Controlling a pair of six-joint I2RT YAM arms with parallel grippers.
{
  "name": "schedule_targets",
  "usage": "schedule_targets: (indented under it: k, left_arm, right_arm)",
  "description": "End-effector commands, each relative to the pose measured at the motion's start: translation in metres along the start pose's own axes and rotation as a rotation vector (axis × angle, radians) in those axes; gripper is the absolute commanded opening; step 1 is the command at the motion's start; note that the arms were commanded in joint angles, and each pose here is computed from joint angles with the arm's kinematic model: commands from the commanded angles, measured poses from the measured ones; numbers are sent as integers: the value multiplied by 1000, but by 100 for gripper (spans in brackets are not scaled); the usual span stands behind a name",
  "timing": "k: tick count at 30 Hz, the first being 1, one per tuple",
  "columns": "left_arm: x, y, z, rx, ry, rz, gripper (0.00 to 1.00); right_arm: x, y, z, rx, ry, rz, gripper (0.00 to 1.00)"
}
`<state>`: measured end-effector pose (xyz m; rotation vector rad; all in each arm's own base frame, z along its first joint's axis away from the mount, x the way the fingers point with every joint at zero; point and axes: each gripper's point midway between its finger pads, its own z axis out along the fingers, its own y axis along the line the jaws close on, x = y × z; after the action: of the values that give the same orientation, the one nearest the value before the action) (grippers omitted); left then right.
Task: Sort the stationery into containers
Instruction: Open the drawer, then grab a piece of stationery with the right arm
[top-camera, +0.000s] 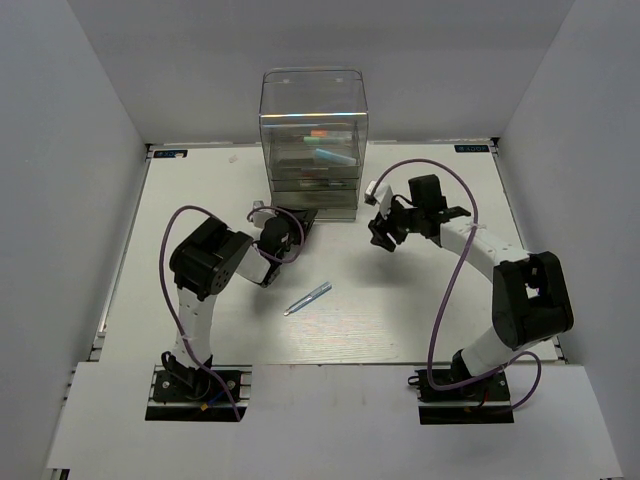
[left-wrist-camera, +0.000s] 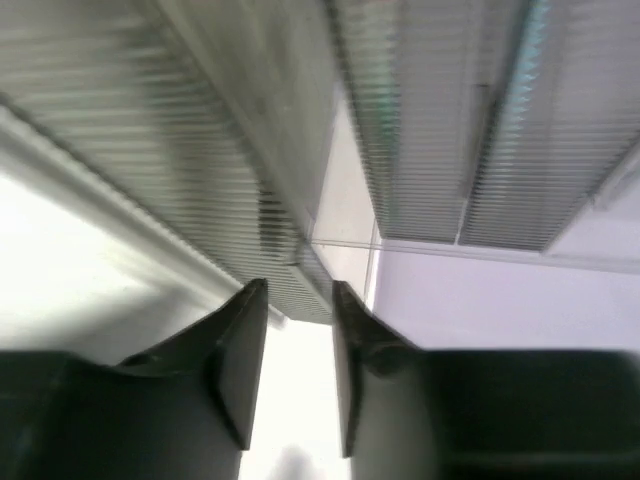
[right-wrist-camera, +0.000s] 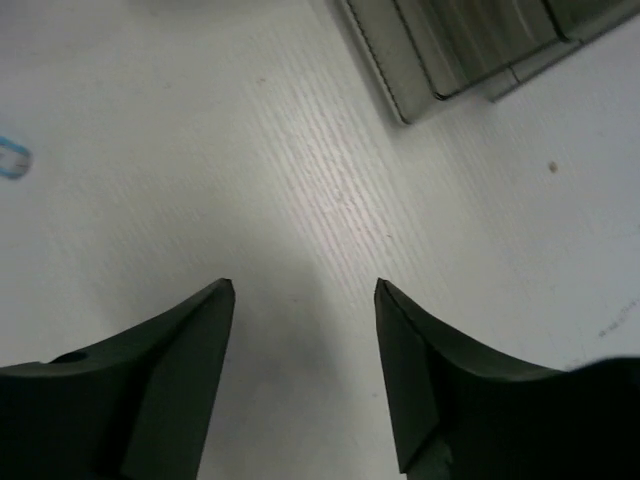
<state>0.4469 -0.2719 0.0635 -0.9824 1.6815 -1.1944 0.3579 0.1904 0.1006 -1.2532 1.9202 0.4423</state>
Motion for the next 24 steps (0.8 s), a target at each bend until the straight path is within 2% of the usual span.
schedule_targets:
  k: [1, 2, 4, 7, 8, 10, 11, 12, 15, 16, 18, 20, 22, 23, 24]
  left_arm:
    - [9, -13, -5, -11, 56, 44, 50]
    - [11, -11, -5, -19, 66, 46, 55]
    - [11, -21, -6, -2, 75, 55, 64]
    - [14, -28, -12, 9, 103, 74, 71]
    - [14, -25, -14, -14, 107, 102, 76]
    - [16, -27, -21, -19, 137, 147, 77]
    - [15, -37, -28, -2, 147, 183, 77]
    - [15, -26, -35, -46, 158, 207, 78]
    - [6, -35, -58, -65, 156, 253, 78]
    - [5, -26, -69, -94, 163, 258, 78]
    - [3, -8, -88, -168, 187, 304, 78]
    - [-3, -18, -106, -168, 190, 332, 79]
    - [-6, 4, -129, -268, 226, 382, 79]
    - [-14, -14, -138, -241, 198, 391, 79]
    - [-16, -5, -150, -271, 208, 396, 79]
  right_arm:
    - [-21, 32, -7, -200, -79, -85, 67]
    - [-21, 36, -7, -225, -89, -146, 68]
    - [-20, 51, -12, -291, -105, -171, 70]
    - [-22, 71, -18, -396, -137, -269, 76]
    - [-20, 79, -20, -443, -149, -311, 81]
    - [-18, 88, -18, -501, -156, -407, 90]
    - [-17, 93, -18, -520, -154, -415, 90]
    - [-18, 99, -13, -542, -153, -440, 90]
    - [-19, 107, -1, -564, -140, -481, 90]
    - [-23, 114, 4, -574, -142, -512, 90]
    - [-21, 119, 12, -591, -120, -523, 89]
    - [-22, 135, 22, -633, -108, -552, 84]
    - [-21, 154, 31, -675, -89, -598, 82]
    - [-21, 158, 36, -683, -87, -615, 82]
    - [-22, 166, 40, -697, -75, -638, 81]
